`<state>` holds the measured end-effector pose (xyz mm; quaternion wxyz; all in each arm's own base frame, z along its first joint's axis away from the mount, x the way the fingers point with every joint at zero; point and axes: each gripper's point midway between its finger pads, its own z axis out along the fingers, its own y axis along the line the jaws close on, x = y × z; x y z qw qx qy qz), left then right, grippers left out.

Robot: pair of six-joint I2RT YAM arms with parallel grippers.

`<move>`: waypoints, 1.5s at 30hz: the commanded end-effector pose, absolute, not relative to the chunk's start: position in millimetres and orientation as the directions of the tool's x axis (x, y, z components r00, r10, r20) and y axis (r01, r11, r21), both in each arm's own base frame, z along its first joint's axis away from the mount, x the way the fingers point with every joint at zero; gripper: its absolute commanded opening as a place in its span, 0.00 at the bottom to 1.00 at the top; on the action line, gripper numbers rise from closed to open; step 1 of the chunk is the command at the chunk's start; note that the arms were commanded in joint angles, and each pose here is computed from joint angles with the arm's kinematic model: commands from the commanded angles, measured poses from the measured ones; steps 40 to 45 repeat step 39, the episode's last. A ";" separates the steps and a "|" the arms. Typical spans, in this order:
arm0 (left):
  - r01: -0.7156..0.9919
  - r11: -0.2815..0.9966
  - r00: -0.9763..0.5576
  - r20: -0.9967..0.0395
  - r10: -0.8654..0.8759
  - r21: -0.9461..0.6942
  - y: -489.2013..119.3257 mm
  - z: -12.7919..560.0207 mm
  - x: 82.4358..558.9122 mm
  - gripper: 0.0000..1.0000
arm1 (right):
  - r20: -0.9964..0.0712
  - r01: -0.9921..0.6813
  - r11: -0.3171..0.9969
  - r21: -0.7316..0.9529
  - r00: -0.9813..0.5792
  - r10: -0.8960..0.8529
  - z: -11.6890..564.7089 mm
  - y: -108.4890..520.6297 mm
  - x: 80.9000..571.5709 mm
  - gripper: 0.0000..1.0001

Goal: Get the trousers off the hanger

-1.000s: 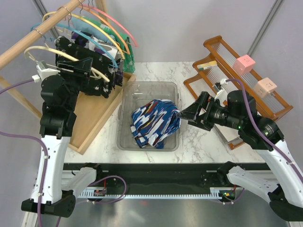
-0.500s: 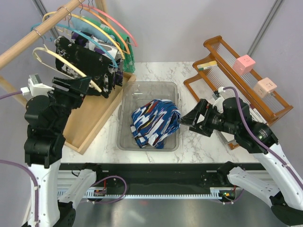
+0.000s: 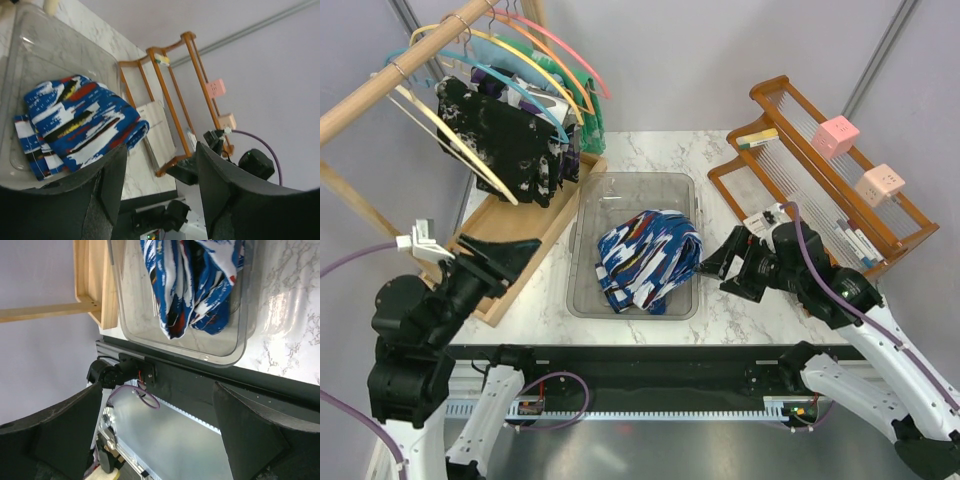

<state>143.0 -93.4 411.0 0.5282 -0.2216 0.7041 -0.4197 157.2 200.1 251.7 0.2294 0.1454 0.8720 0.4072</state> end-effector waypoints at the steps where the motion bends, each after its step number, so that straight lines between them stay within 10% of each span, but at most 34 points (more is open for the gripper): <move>1: 0.222 0.424 -0.499 -0.476 -0.724 -0.878 -123.4 391.4 106.9 0.65 | -0.302 0.068 0.574 0.816 -0.796 0.524 255.3 194.6 164.0 0.98; 8: 0.259 0.184 -0.623 -0.310 -0.718 -0.948 -143.9 340.0 69.9 0.66 | -0.269 0.113 0.505 0.856 -0.737 0.620 218.6 175.5 151.4 0.98; 16: 0.449 0.060 -0.741 -0.409 -0.532 -0.892 -168.5 327.5 39.0 0.79 | -0.259 0.040 0.372 0.927 -0.648 0.716 197.7 151.0 132.1 0.98; 30: 0.492 -0.429 -0.787 -0.177 -0.591 -0.758 -149.9 295.5 80.5 0.79 | -0.249 0.054 0.497 0.866 -0.815 0.523 96.8 174.6 113.4 0.98; 45: 0.485 -0.467 -0.814 -0.187 -0.550 -0.739 -149.3 298.5 66.3 0.80 | -0.324 -0.023 0.515 0.857 -0.800 0.504 101.4 173.3 116.9 0.98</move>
